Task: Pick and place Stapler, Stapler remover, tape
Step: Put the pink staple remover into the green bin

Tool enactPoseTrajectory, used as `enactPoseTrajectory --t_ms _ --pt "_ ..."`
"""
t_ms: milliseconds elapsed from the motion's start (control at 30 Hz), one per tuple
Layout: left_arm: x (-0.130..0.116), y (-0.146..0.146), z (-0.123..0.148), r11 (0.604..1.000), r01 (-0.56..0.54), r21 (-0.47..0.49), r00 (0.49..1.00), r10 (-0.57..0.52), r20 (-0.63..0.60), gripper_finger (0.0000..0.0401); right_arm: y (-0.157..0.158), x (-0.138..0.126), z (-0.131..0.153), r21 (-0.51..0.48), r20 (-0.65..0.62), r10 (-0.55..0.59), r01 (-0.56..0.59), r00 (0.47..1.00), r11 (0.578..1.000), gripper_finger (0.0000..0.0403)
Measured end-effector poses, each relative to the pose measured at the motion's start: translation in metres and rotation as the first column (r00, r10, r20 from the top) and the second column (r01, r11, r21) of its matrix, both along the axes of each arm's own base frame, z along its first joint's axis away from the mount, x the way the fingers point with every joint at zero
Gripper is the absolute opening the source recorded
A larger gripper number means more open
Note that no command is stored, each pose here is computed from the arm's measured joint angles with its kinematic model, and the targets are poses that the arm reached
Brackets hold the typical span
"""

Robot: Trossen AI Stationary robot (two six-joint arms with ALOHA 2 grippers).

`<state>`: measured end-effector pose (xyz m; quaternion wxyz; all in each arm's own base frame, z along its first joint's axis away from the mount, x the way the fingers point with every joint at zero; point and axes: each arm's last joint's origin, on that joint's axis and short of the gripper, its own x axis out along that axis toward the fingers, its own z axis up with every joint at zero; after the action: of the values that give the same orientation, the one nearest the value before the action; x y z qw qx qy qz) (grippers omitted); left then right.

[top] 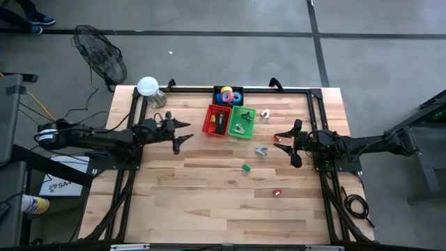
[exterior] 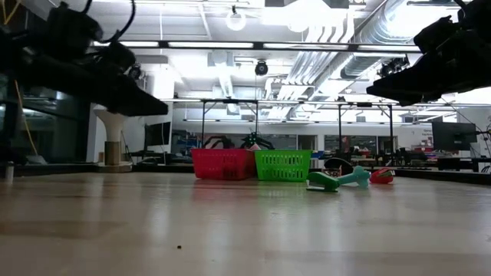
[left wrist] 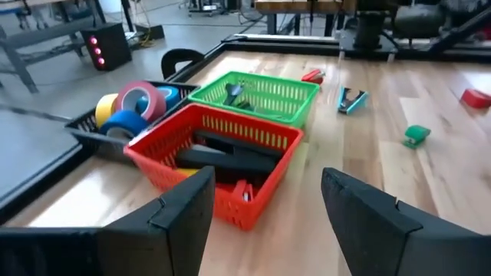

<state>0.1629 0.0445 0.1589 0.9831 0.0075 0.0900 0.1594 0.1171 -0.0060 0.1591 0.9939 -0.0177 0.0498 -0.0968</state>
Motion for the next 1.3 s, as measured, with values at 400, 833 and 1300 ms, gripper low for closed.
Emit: enactPoseTrajectory --t_ms 400,833,1300 --pt "-0.027 -0.010 -0.008 0.996 0.067 -0.063 0.997 -0.064 0.051 0.0234 0.000 0.000 0.000 0.000 -0.001 0.000 0.000 1.000 1.000 0.0185" --pt "-0.056 -0.017 -0.004 0.993 0.070 -0.095 0.996 -0.065 0.056 0.0234 0.000 0.000 0.000 0.000 0.000 0.001 -0.001 1.000 1.000 0.0185" --pt "-0.063 -0.022 0.002 0.994 0.106 -0.035 0.989 -0.101 0.111 0.0234 0.000 0.000 0.000 0.000 0.000 0.000 0.000 1.000 1.000 0.0185"
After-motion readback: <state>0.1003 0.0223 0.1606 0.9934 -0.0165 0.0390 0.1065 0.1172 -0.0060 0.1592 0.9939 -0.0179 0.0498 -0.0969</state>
